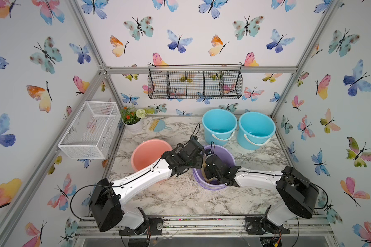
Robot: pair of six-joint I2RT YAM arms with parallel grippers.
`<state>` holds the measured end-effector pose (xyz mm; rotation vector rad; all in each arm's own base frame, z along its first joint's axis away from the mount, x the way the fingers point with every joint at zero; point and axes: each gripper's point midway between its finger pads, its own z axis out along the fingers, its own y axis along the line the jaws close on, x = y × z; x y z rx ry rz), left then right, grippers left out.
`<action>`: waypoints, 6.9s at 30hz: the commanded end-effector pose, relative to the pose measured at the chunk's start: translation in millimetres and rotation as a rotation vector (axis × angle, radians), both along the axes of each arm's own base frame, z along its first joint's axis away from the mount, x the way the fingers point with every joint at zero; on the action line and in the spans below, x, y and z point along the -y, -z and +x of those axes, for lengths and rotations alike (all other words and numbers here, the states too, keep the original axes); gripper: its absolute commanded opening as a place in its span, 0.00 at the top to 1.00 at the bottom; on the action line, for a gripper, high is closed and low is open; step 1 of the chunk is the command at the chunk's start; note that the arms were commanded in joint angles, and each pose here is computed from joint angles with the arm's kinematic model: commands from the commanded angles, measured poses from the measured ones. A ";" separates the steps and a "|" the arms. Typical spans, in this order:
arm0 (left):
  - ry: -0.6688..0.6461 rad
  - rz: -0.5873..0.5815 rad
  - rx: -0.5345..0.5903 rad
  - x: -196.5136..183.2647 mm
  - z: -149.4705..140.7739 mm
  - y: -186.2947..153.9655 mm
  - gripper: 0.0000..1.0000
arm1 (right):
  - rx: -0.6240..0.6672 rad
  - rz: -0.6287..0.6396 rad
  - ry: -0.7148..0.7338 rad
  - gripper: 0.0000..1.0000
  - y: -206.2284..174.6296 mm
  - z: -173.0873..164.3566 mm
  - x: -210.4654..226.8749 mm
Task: Wipe the inside of the bucket with a cloth
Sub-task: Wipe the dirt from the inside of the bucket.
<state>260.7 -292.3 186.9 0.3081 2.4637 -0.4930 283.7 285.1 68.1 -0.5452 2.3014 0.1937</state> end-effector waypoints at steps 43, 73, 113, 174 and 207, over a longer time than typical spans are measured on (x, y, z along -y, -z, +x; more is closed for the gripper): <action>0.073 -0.017 -0.072 8.6 -22.7 6.6 1.00 | -0.371 0.331 -0.251 0.98 -47.4 -71.9 -52.8; 0.068 -0.051 -0.072 8.5 -25.2 3.9 1.00 | -0.470 0.717 -0.103 0.98 -90.1 -86.0 -55.8; 0.097 -0.077 -0.083 12.3 -30.4 6.7 1.00 | 0.149 0.175 -0.090 0.98 -133.8 -5.0 -5.6; 0.139 -0.127 0.061 10.3 -26.8 -37.6 1.00 | 0.136 -0.345 -0.592 0.98 -88.2 -56.8 36.3; 0.071 -0.017 0.064 -4.7 -16.9 -23.6 1.00 | -0.277 -0.213 -0.434 0.98 -120.5 -98.7 45.5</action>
